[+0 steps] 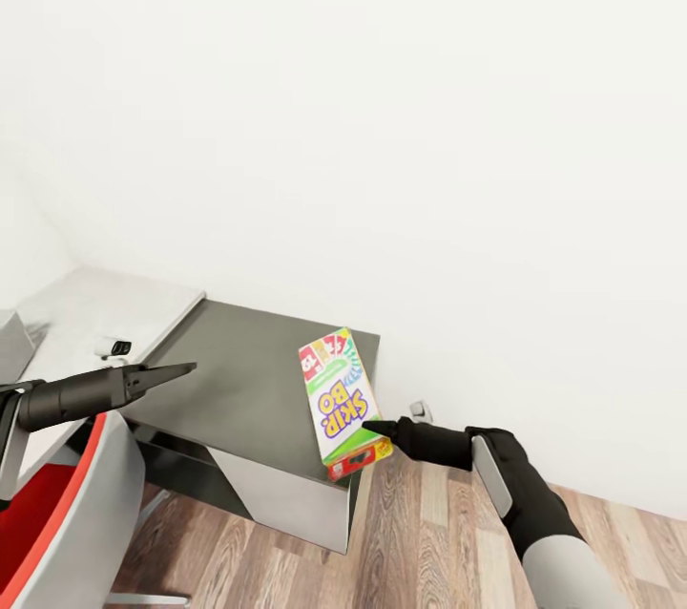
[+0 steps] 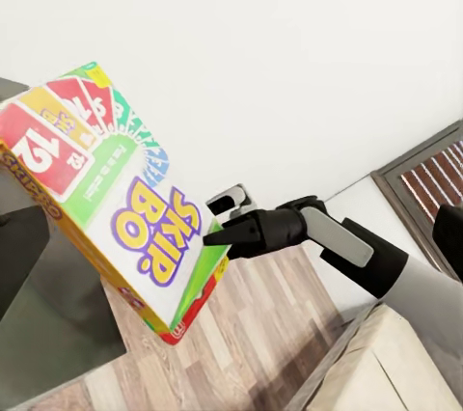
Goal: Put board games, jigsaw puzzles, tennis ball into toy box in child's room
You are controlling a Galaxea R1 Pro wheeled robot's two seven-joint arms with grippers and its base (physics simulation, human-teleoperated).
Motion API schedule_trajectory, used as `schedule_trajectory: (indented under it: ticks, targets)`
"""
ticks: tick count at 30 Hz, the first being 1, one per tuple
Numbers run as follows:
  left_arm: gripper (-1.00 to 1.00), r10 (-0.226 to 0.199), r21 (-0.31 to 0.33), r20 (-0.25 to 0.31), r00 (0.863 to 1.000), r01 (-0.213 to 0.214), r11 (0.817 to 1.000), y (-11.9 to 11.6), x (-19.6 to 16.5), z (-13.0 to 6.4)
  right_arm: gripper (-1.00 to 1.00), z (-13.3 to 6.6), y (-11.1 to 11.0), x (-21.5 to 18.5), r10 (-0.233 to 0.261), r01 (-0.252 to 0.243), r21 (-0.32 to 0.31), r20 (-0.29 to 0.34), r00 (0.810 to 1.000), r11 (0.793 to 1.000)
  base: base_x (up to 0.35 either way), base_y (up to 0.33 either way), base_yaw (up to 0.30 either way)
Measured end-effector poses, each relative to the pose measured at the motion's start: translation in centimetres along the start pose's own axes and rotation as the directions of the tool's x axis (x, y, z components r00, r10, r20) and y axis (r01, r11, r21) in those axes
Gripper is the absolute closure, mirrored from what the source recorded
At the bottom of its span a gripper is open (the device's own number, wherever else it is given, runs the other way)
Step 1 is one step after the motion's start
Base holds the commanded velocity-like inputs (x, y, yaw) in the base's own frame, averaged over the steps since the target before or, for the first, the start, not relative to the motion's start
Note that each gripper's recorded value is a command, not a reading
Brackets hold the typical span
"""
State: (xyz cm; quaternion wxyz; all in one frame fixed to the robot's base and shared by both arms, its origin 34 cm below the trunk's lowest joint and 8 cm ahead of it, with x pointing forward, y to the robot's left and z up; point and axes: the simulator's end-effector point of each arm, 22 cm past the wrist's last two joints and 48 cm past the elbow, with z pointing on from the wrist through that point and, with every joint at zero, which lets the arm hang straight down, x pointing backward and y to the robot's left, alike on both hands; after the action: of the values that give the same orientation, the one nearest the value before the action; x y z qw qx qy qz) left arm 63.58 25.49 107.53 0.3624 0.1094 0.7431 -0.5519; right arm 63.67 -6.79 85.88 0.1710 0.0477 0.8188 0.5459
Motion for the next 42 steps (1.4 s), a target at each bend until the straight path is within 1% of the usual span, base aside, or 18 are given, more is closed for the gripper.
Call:
schedule_trajectory:
  ticks: [3,6,14,16,19,23,26,32,36,42]
  targets:
    - [-1.00,0.000,-0.001,0.000,1.000,0.000,1.000,-0.3,-0.2,-0.1,1.00,-0.9,-0.1,-0.5,-0.013,0.013,0.013,0.007,1.000,1.000,0.000,0.000,0.000]
    - [-1.00,0.000,-0.001,0.000,1.000,0.000,1.000,-0.5,-0.3,-0.2,1.00,-1.5,0.0,-0.7,-0.014,0.014,0.014,0.009,1.000,1.000,0.000,0.000,0.000]
    - [-1.00,0.002,-0.006,0.005,1.000,-0.002,1.000,-1.2,-0.8,-0.6,1.00,-2.1,0.8,-0.8,-0.017,0.016,0.010,0.011,1.000,1.000,0.000,0.000,0.007]
    - [-1.00,0.004,-0.007,0.007,1.000,-0.004,1.000,-1.4,-1.0,-0.8,1.00,-2.3,1.1,-0.9,-0.026,0.026,0.006,0.019,0.999,1.000,0.000,0.000,0.091]
    - [-1.00,0.009,-0.010,0.010,1.000,-0.008,1.000,-1.8,-1.3,-1.0,1.00,-2.5,2.1,-1.4,-0.062,0.063,-0.014,0.044,0.997,0.998,0.000,0.000,0.122]
    - [-1.00,0.016,-0.015,0.011,1.000,-0.016,1.000,-2.3,-1.6,-1.5,1.00,-3.1,4.5,-2.1,-0.116,0.120,-0.068,0.073,0.991,0.990,0.000,0.000,0.139]
    - [-1.00,0.021,-0.015,0.012,1.000,-0.021,1.000,-2.7,-1.9,-1.6,1.00,-3.5,5.5,-2.4,-0.138,0.145,-0.080,0.083,0.987,0.986,0.000,0.000,0.148]
    - [-1.00,0.032,-0.020,0.013,0.999,-0.032,0.999,-3.5,-2.4,-2.1,1.00,-4.0,6.8,-2.5,-0.156,0.164,-0.096,0.091,0.984,0.982,-0.136,0.000,0.151]
    - [-1.00,0.038,-0.020,0.014,0.999,-0.037,0.999,-4.1,-2.6,-2.4,1.00,-4.3,8.0,-2.4,-0.165,0.176,-0.120,0.095,0.982,0.977,-0.092,0.000,0.152]
    - [-1.00,0.046,-0.019,0.017,0.999,-0.046,0.999,-4.9,-3.0,-2.7,1.00,-4.7,8.9,-2.5,-0.175,0.187,-0.125,0.100,0.979,0.974,-0.025,0.000,0.158]
